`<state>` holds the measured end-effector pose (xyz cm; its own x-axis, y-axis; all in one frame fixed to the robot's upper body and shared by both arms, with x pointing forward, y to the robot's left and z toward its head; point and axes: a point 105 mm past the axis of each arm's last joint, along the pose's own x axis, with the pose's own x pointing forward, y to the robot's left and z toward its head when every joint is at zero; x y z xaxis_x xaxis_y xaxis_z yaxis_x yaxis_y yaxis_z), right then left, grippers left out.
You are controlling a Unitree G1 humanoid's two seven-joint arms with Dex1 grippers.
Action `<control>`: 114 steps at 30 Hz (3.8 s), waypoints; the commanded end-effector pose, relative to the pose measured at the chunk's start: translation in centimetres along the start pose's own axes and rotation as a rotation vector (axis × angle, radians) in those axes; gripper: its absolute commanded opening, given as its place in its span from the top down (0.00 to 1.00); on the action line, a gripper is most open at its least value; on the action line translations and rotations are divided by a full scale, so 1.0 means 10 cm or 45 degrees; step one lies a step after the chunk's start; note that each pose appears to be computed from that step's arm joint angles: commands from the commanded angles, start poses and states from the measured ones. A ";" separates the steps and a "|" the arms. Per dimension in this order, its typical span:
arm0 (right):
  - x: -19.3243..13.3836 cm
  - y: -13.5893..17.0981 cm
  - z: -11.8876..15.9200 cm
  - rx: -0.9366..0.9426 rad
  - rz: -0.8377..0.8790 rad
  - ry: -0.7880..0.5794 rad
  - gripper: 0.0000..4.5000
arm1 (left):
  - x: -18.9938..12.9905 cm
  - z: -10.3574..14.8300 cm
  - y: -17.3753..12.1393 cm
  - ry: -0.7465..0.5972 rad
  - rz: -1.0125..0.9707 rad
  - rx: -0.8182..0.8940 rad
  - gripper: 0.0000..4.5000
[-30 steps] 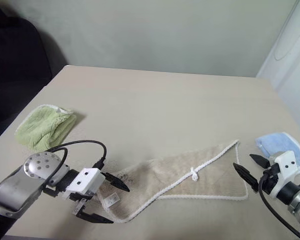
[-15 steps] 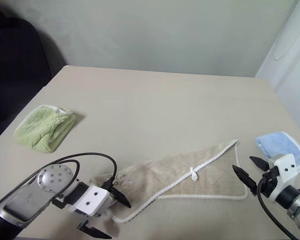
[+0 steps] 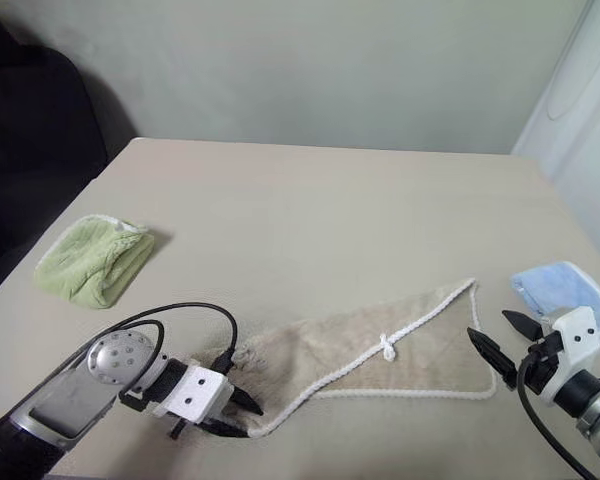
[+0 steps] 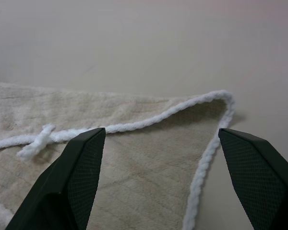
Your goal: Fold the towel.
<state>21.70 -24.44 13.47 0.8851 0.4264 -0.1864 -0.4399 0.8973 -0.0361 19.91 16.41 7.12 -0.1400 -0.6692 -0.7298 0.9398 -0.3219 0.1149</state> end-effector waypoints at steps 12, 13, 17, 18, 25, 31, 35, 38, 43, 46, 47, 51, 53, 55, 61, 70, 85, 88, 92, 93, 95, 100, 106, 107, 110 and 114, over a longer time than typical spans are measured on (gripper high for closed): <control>0.20 -0.05 0.26 -0.151 0.086 -0.049 0.12 | -0.39 0.29 0.23 -0.389 0.248 -0.398 0.99; 0.22 -0.07 0.28 -0.169 0.092 -0.044 0.12 | -0.44 0.30 0.26 -0.414 0.283 -0.424 0.99; 0.37 -0.22 0.30 -0.313 0.141 0.032 0.00 | -0.64 0.32 0.39 -0.502 0.425 -0.482 1.00; 0.40 -0.24 0.30 -0.327 0.154 0.042 0.00 | -0.66 0.33 0.41 -0.512 0.441 -0.485 1.00; 0.68 -0.49 0.09 -0.765 0.361 0.304 0.00 | -0.72 0.26 0.62 -0.536 0.627 -0.506 1.00; 1.01 -0.70 0.06 -0.893 0.371 0.321 0.00 | -0.76 0.25 0.68 -0.564 0.731 -0.528 1.00; 1.21 -0.80 0.07 -0.948 0.349 0.326 0.00 | -0.77 0.27 0.69 -0.574 0.761 -0.525 1.00; 1.29 -0.80 0.07 -0.955 0.369 0.318 0.00 | -0.77 0.27 0.69 -0.569 0.776 -0.522 1.00; 1.33 -0.81 0.07 -0.983 0.398 0.308 0.13 | -0.80 0.28 0.70 -0.562 0.806 -0.516 1.00; 1.27 -0.82 0.08 -0.994 0.412 0.304 0.35 | -0.83 0.25 0.69 -0.556 0.825 -0.523 1.00; 1.25 -0.82 0.09 -1.000 0.414 0.305 0.43 | -0.84 0.25 0.69 -0.556 0.831 -0.526 1.00; 1.15 -0.84 0.09 -1.007 0.419 0.308 0.76 | -0.87 0.22 0.69 -0.561 0.851 -0.537 1.00; 1.10 -0.83 0.09 -1.004 0.424 0.304 0.89 | -0.87 0.21 0.71 -0.564 0.854 -0.538 1.00; 1.08 -0.81 0.09 -1.002 0.426 0.297 0.99 | -0.86 0.21 0.73 -0.571 0.855 -0.536 1.00; 1.06 -0.81 0.16 -1.009 0.375 0.253 0.99 | -0.89 0.22 0.87 -0.619 0.916 -0.516 1.00; 1.06 -1.17 0.82 -1.080 0.082 0.163 0.99 | -1.56 0.39 1.64 -0.890 1.352 -0.447 1.00; 0.59 -1.07 1.76 -1.104 -0.009 -0.144 0.99 | -2.33 0.61 1.59 -1.115 1.436 -0.251 1.00; 0.43 -0.71 1.04 -0.937 0.203 -0.014 0.99 | -1.96 0.37 1.18 -0.992 1.285 -0.381 1.00; 0.15 -0.29 0.51 -0.711 0.369 0.120 0.99 | -1.68 0.25 0.76 -0.920 1.153 -0.533 1.00; 0.07 -0.19 0.40 -0.660 0.410 0.157 0.99 | -1.62 0.24 0.66 -0.899 1.120 -0.565 1.00; -0.06 -0.06 0.23 -0.556 0.463 0.222 0.99 | -1.52 0.21 0.51 -0.855 1.072 -0.627 1.00; -0.27 0.07 -0.01 -0.440 0.545 0.354 0.99 | -1.43 0.17 0.31 -0.789 1.013 -0.734 1.00; -0.22 0.05 -0.01 -0.415 0.574 0.358 0.99 | -1.32 0.05 0.21 -0.733 0.958 -0.832 1.00; -0.18 0.03 0.01 -0.424 0.570 0.351 0.99 | -1.32 0.04 0.23 -0.736 0.963 -0.840 1.00; -0.05 -0.07 0.06 -0.494 0.553 0.338 0.99 | -1.34 -0.01 0.33 -0.761 1.009 -0.845 1.00; 0.21 -0.31 0.18 -0.617 0.478 0.328 0.99 | -1.46 -0.11 0.54 -0.803 1.134 -0.850 1.00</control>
<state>24.32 -25.64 14.46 0.5954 0.6327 -0.4951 -0.8002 0.5217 -0.2957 26.71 24.82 17.12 0.6365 -0.7603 -0.1292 0.7493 0.6494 -0.1299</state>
